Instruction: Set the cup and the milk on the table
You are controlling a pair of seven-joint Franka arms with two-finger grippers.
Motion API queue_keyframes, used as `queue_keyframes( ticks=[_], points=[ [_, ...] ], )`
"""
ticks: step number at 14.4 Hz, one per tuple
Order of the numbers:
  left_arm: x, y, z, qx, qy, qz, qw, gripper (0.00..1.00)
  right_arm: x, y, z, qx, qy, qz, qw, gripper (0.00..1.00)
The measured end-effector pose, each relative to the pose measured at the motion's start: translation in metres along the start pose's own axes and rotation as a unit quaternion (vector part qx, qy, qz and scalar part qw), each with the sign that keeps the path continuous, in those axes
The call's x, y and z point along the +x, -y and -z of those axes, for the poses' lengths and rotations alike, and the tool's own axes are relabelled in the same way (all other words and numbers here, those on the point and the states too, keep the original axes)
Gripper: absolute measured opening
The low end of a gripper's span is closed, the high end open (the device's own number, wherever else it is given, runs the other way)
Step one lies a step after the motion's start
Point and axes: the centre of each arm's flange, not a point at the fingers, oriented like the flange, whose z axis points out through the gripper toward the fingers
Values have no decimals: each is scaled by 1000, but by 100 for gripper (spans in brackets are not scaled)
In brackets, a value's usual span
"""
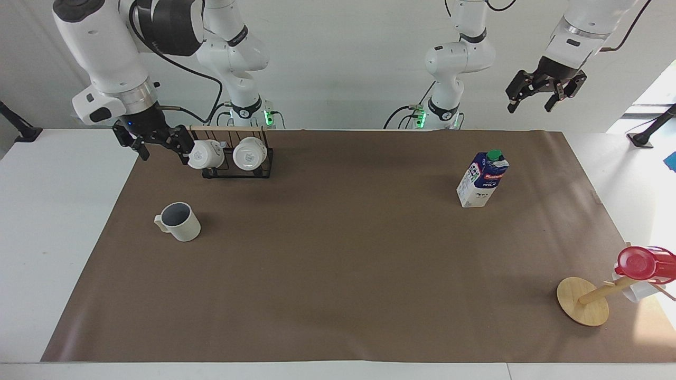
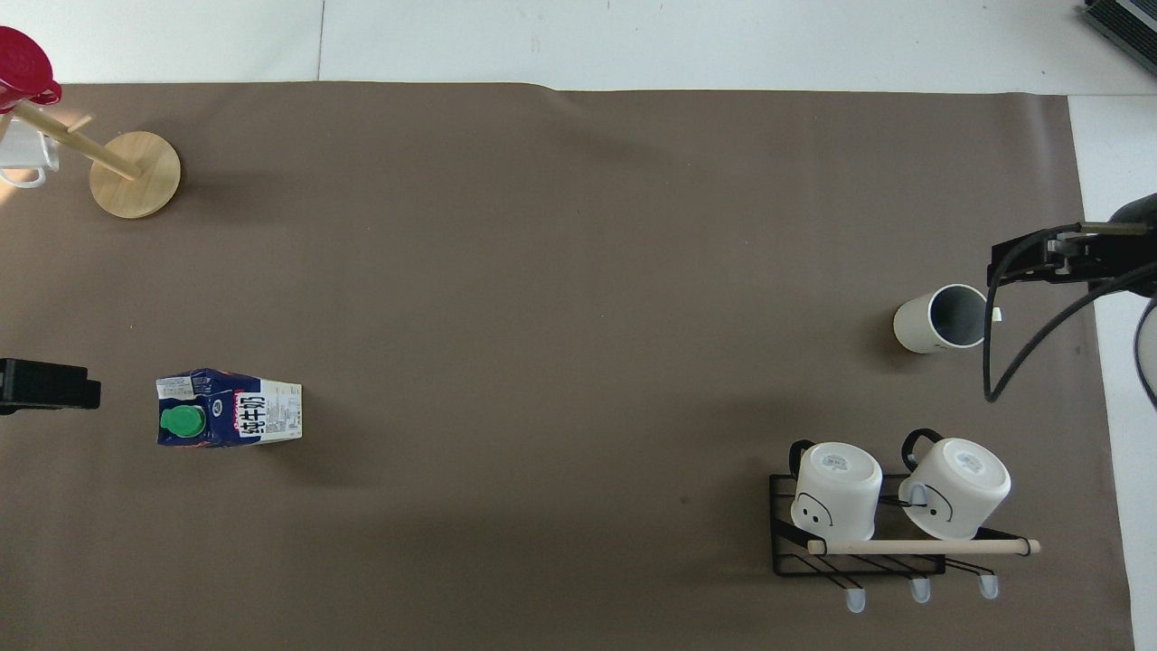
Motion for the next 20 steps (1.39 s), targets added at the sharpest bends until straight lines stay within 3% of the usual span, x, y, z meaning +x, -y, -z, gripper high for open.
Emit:
queue_keyframes(
  ticks=[11,13,20],
  points=[
    [0,-4,-4,1,5,-4,1000,100,0,-7,-117,1,11,14,1000,100],
    [1,-5,-18,2,15,-4,1000,100,1,-6,-129,1,11,16,1000,100],
    [13,-2,-72,2,2,-1,1000,100,10,-19,-179,3,6,46,999,100]
  ],
)
